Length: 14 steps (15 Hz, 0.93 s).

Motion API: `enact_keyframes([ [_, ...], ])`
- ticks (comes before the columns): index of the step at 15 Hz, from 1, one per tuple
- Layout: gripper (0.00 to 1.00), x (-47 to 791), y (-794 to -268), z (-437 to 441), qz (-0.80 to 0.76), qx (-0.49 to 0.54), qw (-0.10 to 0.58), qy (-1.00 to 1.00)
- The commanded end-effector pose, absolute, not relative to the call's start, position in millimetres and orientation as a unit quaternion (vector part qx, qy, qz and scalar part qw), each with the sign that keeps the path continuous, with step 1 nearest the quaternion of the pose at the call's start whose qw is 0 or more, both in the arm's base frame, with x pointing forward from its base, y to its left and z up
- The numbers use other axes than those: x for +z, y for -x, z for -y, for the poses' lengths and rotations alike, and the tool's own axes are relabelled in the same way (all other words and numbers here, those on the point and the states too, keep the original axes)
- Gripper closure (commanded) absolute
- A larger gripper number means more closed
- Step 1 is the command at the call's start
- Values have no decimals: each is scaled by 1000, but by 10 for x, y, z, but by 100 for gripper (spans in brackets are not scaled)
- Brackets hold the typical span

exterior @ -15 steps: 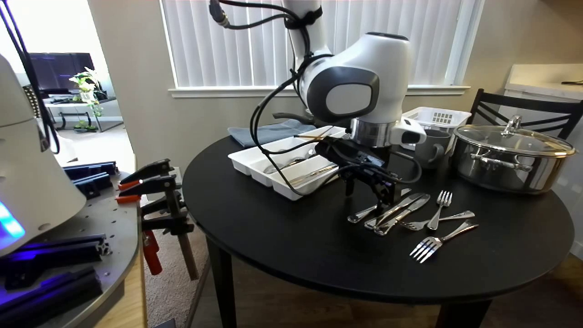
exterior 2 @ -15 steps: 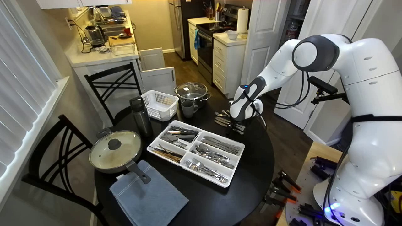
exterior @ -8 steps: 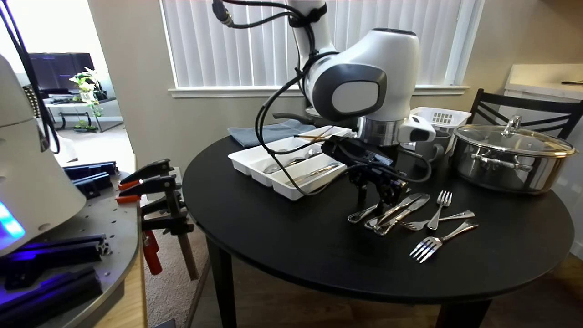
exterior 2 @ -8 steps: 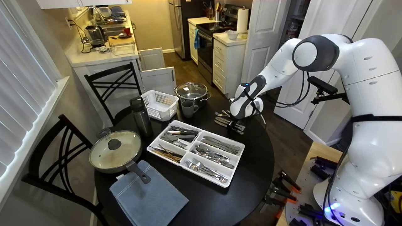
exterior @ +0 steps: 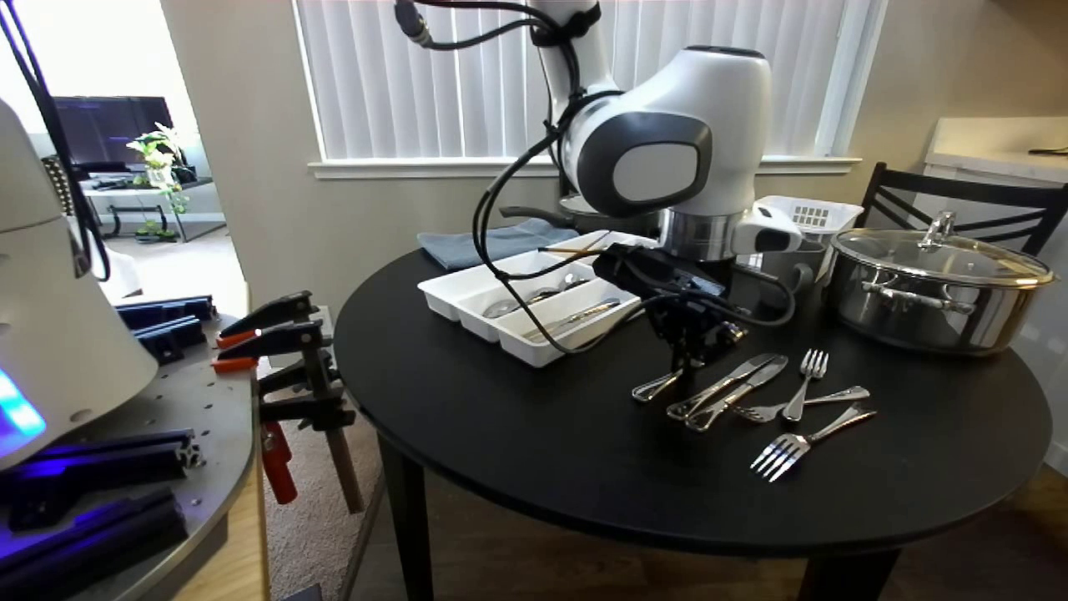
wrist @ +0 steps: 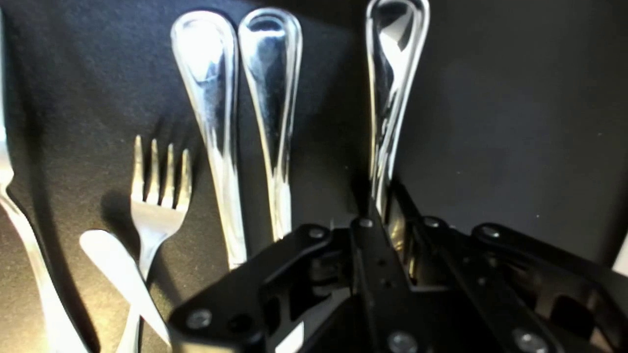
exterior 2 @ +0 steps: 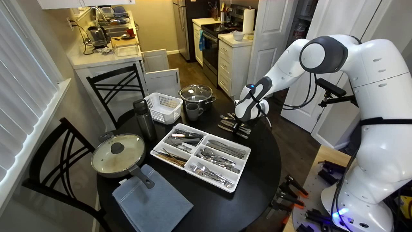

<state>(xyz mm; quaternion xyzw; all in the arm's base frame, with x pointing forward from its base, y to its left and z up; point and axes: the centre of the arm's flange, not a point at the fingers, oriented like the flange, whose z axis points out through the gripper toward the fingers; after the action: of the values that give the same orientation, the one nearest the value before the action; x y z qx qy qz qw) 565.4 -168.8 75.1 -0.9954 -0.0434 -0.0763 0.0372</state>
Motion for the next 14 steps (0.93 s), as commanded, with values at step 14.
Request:
enact_keyframes([
  [14, 97, 1945, -6096, 773, 91, -131, 65, 985],
])
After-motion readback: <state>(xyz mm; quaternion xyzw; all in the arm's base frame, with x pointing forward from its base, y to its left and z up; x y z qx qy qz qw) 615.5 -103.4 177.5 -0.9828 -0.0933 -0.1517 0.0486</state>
